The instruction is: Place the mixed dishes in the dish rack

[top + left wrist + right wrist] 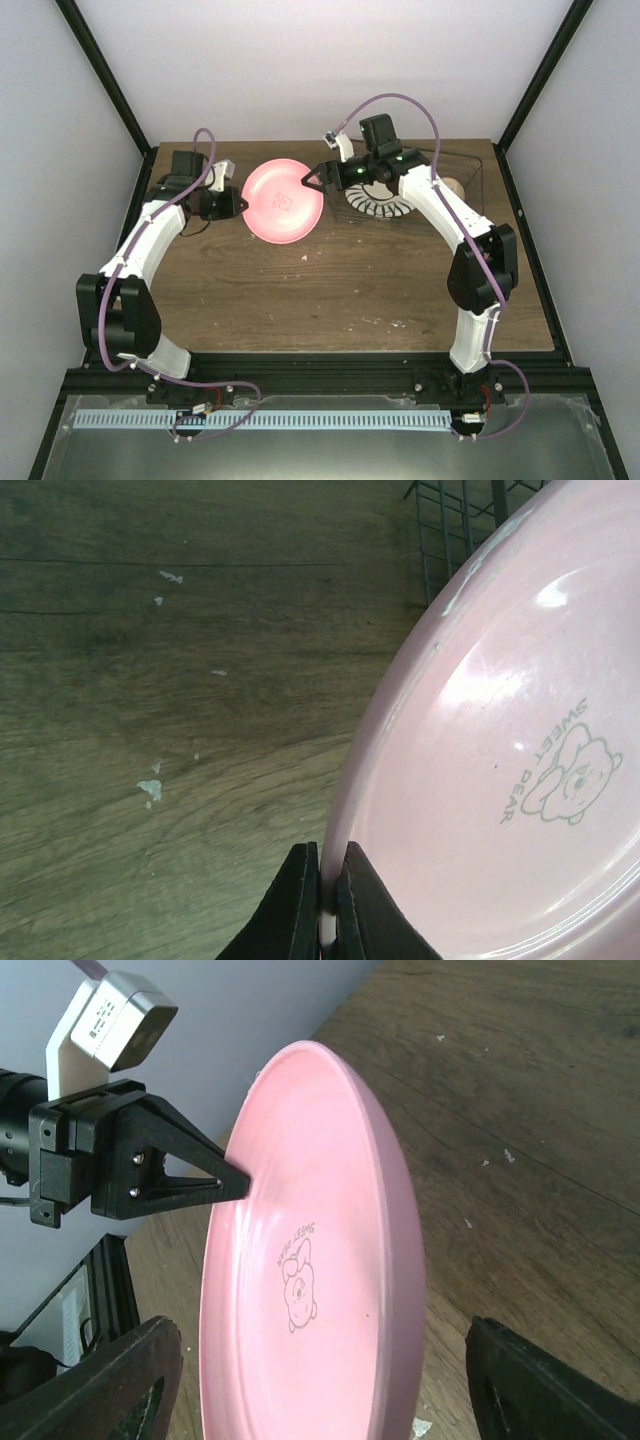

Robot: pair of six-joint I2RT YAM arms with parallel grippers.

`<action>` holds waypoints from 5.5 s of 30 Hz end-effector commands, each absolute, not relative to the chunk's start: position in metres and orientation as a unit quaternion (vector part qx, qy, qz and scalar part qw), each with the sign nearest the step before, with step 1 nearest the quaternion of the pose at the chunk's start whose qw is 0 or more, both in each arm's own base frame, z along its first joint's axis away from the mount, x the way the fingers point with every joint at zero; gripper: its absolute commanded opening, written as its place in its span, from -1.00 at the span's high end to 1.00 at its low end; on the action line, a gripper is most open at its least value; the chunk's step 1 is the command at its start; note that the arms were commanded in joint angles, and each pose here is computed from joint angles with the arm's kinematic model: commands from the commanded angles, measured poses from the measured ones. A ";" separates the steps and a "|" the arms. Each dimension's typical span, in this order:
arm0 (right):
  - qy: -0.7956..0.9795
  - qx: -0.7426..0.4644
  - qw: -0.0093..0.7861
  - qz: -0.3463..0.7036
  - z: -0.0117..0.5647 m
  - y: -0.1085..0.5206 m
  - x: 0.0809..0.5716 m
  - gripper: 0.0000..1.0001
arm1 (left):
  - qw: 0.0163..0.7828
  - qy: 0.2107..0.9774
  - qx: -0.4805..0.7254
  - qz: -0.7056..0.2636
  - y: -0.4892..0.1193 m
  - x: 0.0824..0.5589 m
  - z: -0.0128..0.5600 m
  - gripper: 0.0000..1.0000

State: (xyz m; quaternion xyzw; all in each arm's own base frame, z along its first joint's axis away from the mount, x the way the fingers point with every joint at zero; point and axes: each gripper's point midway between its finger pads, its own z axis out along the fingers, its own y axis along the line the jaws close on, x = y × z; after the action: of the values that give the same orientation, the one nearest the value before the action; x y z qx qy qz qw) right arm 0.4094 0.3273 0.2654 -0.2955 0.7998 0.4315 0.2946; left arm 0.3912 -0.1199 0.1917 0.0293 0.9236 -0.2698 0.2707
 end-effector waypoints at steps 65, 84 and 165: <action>0.615 -0.454 0.623 -0.166 0.381 0.145 0.374 0.99 | 0.319 0.928 -0.089 -0.173 -0.044 0.453 0.211 -0.99; 0.498 -0.526 0.644 -0.245 0.346 0.137 0.385 0.99 | 0.301 0.933 -0.087 -0.177 -0.046 0.457 0.199 -0.99; 0.883 0.032 0.467 -0.038 0.299 0.003 0.540 -1.00 | 0.305 0.928 -0.087 -0.197 -0.053 0.506 0.189 -0.99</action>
State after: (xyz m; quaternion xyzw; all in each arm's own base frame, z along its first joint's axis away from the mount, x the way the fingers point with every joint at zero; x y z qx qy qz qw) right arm 0.5482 0.0473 0.3255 -0.1018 0.8288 -0.0708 0.5456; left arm 0.4962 -0.0633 0.1745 -0.0850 0.9335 -0.2067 0.2805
